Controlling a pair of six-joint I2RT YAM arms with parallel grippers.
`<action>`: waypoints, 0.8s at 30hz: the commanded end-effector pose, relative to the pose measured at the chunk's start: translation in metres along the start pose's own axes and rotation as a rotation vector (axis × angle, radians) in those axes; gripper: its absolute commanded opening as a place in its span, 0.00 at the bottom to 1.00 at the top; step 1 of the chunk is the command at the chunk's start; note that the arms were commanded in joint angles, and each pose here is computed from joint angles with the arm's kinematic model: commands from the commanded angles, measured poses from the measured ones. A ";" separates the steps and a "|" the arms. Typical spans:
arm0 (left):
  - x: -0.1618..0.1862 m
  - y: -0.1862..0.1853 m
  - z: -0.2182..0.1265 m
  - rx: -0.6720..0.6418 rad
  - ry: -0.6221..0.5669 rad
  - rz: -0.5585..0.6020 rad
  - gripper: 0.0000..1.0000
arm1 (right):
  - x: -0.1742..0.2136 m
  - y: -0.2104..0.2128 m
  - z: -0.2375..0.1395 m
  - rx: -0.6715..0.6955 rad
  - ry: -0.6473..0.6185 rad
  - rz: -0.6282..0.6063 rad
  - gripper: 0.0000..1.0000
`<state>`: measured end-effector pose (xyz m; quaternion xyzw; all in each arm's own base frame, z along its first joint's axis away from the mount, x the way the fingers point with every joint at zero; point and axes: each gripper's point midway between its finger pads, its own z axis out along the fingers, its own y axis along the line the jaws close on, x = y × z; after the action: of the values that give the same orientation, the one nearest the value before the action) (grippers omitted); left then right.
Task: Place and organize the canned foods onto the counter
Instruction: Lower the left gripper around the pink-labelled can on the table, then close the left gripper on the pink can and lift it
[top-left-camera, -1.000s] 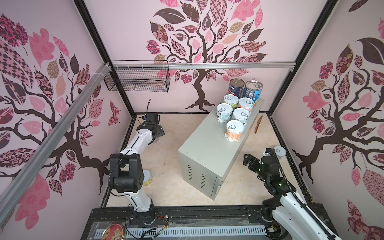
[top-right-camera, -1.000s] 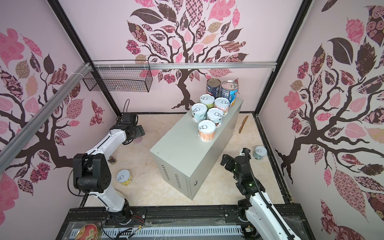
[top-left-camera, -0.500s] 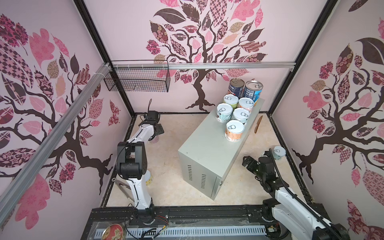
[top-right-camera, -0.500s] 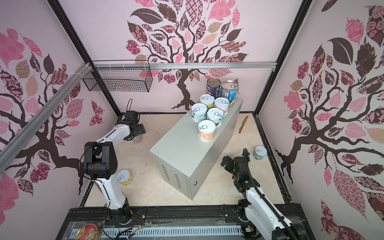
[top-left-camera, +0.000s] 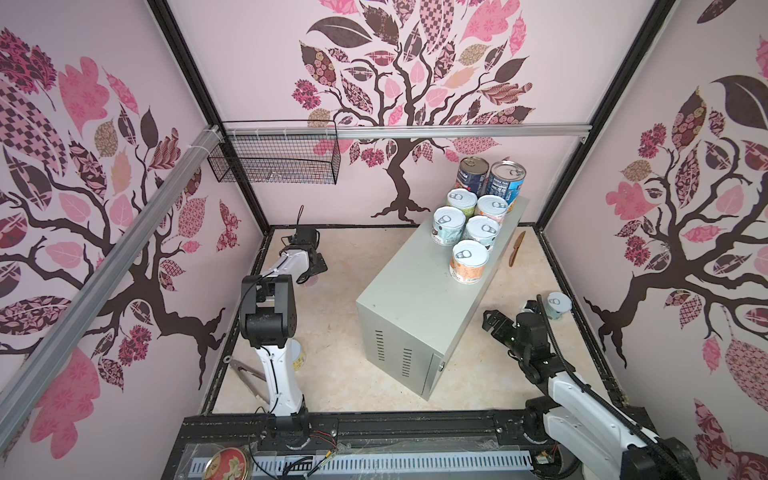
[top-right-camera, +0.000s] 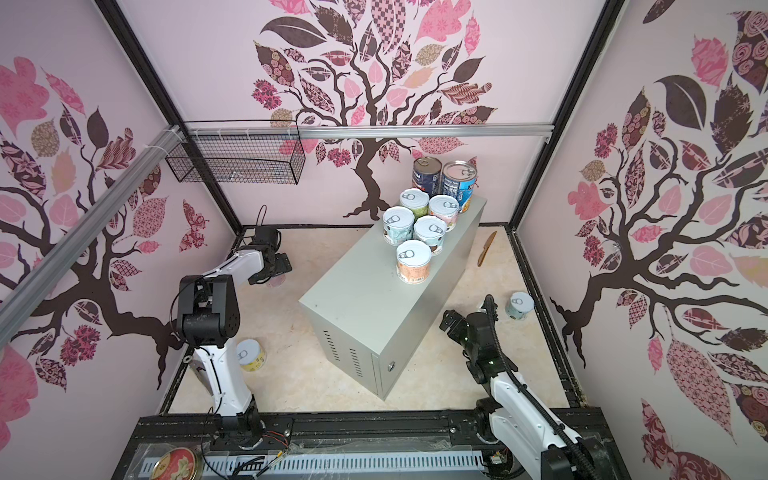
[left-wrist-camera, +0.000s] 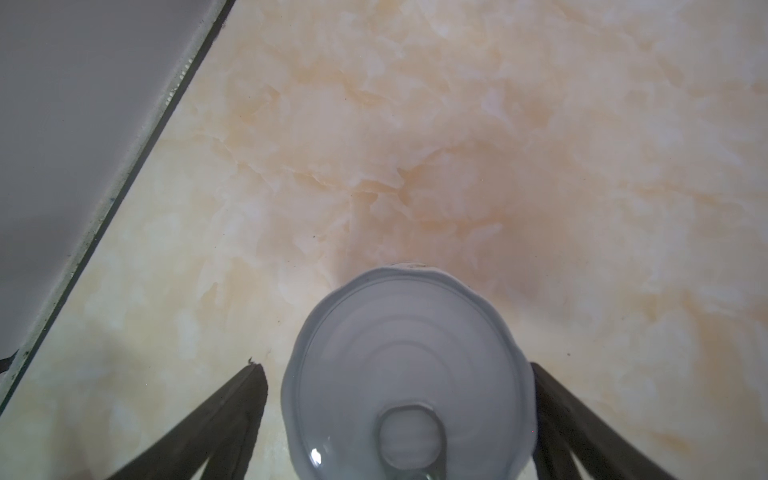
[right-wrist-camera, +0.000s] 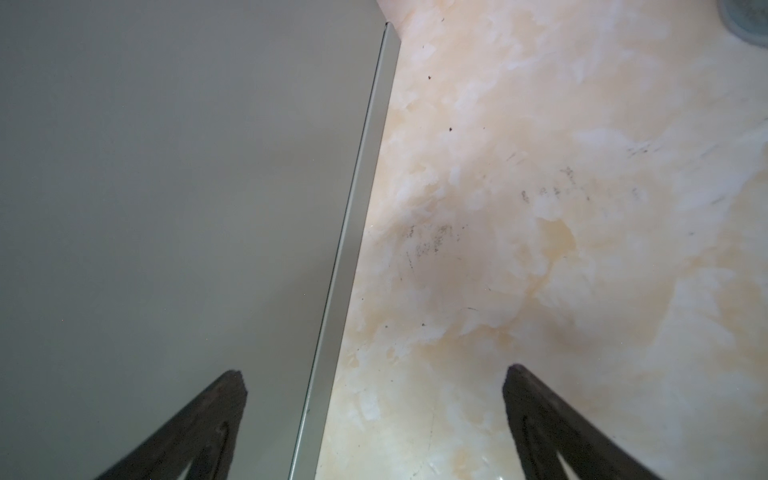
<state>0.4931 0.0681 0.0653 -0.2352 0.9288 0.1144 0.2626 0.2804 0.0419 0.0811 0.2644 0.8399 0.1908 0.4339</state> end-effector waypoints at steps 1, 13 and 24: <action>-0.012 -0.006 0.004 0.015 -0.036 -0.021 0.98 | -0.001 0.002 0.002 -0.014 -0.002 0.003 1.00; -0.002 -0.018 0.013 0.074 -0.005 -0.052 0.93 | -0.001 0.004 0.001 -0.028 -0.003 0.001 1.00; 0.012 -0.020 0.021 0.065 0.081 -0.035 0.87 | 0.004 0.008 0.002 -0.059 0.017 0.001 1.00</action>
<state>0.4958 0.0579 0.0351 -0.2435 0.9367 0.0839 0.2371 0.2795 0.0494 0.0771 0.2540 0.8417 0.2094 0.4280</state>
